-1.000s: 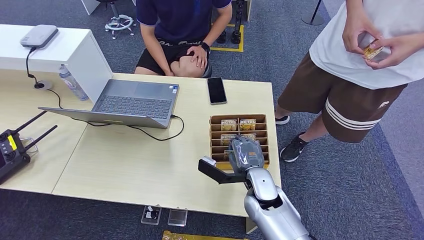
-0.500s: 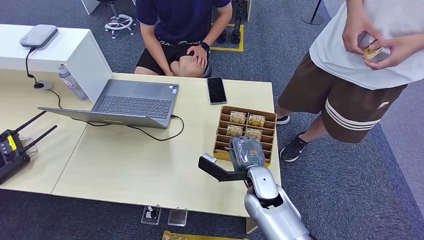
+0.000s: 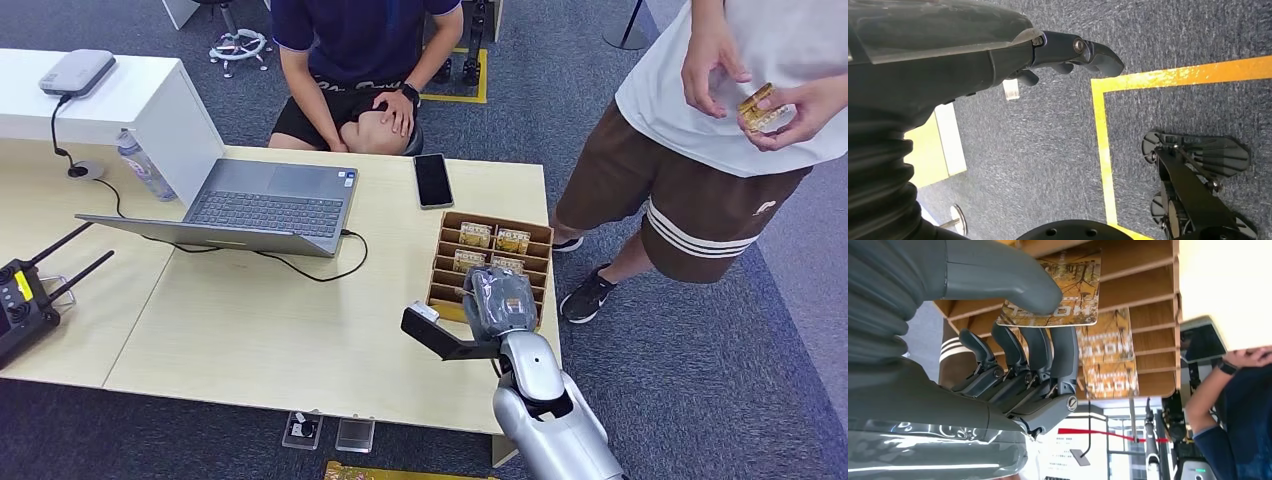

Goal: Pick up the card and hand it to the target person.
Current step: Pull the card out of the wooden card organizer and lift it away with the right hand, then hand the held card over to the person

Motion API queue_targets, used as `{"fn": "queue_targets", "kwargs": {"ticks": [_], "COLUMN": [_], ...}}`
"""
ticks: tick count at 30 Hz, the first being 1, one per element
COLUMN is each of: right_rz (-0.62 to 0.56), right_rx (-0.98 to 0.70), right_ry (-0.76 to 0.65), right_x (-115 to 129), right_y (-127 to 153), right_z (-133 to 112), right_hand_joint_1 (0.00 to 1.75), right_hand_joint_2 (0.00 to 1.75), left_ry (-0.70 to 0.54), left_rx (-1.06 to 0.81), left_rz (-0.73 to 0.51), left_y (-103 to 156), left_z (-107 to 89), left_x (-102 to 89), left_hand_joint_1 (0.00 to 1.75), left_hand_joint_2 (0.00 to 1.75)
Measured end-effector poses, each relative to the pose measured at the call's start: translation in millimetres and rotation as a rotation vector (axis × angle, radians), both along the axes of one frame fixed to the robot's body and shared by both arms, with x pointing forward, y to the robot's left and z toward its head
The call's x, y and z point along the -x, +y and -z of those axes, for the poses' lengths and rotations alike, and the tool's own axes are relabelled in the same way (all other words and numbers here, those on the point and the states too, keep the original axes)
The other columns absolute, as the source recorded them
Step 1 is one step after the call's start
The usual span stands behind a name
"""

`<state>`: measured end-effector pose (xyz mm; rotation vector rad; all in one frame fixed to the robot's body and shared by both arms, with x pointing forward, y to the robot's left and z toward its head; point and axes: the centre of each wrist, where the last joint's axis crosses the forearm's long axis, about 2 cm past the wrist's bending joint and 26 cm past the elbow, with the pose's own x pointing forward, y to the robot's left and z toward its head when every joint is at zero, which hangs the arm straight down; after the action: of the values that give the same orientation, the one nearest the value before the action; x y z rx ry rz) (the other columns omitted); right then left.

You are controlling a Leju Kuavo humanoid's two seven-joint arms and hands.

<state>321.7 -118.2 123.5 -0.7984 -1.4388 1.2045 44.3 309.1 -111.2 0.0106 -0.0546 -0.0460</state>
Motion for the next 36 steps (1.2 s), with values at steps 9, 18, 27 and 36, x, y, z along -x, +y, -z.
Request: {"fn": "queue_targets", "kwargs": {"ticks": [9,18,27,36], "right_rz": [-0.028,-0.071,-0.099,-0.107], "right_rx": [-0.110,-0.183,-0.204,-0.208], "right_ry": [-0.176,-0.367,-0.409,-0.394], "right_x": [7.8,9.9,-2.7,-10.4], "right_y": [-6.0,-11.3,-5.6,2.7], "right_z": [-41.9,-90.3,-110.4,-112.4], "right_hand_joint_1": [1.30,1.17,1.31,1.39], "right_hand_joint_2": [1.75,1.75,1.75,1.75], "left_ry": [-0.001,-0.004,-0.009,-0.014], "left_rx": [-0.014,-0.017,-0.017,-0.016], "left_rz": [-0.007,-0.009,-0.008,-0.008], "left_y": [0.9,1.0,1.0,1.0], "left_z": [0.0,0.0,-0.1,-0.2], "left_x": [0.4,0.4,-0.5,-1.1], "left_hand_joint_1": [0.00,0.00,0.00,0.00], "left_hand_joint_2": [1.75,1.75,1.75,1.75]}}
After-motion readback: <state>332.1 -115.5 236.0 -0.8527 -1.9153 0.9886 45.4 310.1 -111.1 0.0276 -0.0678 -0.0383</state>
